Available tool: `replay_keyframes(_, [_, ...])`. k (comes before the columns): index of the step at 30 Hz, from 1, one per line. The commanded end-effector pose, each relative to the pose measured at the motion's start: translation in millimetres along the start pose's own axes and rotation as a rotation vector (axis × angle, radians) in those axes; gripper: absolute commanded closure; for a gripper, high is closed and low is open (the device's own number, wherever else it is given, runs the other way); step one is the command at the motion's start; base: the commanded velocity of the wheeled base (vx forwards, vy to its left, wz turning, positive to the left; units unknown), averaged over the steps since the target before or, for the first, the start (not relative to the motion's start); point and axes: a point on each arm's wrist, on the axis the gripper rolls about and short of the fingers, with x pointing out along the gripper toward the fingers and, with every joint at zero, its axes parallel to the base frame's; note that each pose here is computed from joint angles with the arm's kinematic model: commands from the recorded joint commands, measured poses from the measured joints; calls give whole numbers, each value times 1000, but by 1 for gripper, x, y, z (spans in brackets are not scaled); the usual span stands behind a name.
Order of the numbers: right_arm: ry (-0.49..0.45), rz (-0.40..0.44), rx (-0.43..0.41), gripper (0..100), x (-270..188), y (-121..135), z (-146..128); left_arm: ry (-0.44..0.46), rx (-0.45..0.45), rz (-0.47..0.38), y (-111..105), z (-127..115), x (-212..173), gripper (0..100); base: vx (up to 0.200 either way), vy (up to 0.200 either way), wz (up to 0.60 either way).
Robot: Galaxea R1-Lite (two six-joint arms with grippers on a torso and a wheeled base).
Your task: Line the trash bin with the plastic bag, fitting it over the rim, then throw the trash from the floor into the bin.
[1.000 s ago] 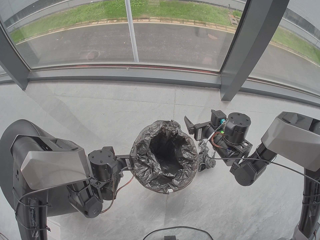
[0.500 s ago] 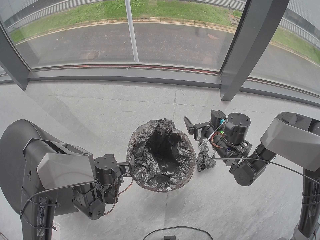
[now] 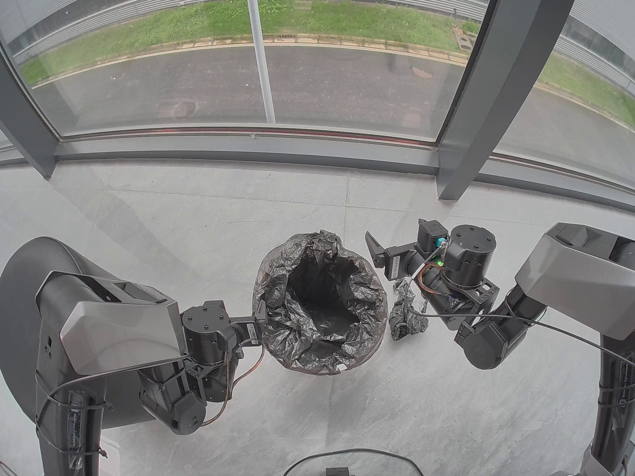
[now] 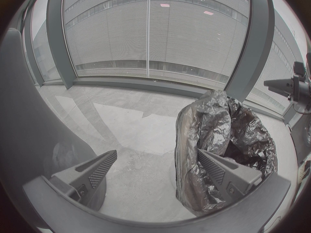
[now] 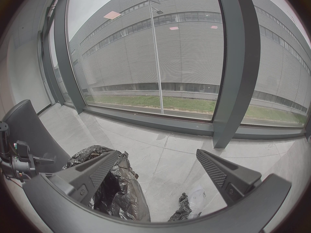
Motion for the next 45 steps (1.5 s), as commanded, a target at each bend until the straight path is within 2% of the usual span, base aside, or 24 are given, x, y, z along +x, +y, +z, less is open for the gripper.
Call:
replay_keyframes(1, [1,0,-1,0,0,0,0,-24,-12,-5,0,12,-5,0,0,0,0])
replay_keyframes(8, [1,0,-1,0,0,0,0,-26,-14,7,4,12,-2,0,0,0,0])
replay_keyframes(14, [7,-1,-1,0,1,-1,-3,-26,-6,67,21,7,15,0,0,0,0])
replay_keyframes(18, [7,5,8,0,1,-1,-3,-35,-16,60,20,11,13,0,0,0,0])
replay_keyframes(19, [2,9,33,0,-1,1,0,-63,-35,24,10,26,0,0,0,0,0])
replay_keyframes(24, [8,11,34,0,0,2,-3,-126,-111,-98,-14,60,-39,0,0,0,0])
replay_keyframes(27, [8,11,34,0,0,2,-3,-121,-111,-167,-30,61,-56,0,0,0,0])
replay_keyframes(28, [8,11,34,0,0,2,-3,-121,-111,-167,-30,61,-56,0,0,0,0])
replay_keyframes(29, [8,11,34,0,0,2,-3,-104,-99,-213,-43,55,-64,0,0,0,0])
replay_keyframes(35, [7,10,35,0,0,1,-3,-26,-39,-338,-69,23,-68,0,0,0,0])
replay_keyframes(39, [7,8,35,0,1,1,-3,35,13,-366,-80,-5,-68,0,0,0,0])
replay_keyframes(45, [-2,6,37,0,3,0,-1,70,36,-363,-86,-29,-57,0,0,0,0])
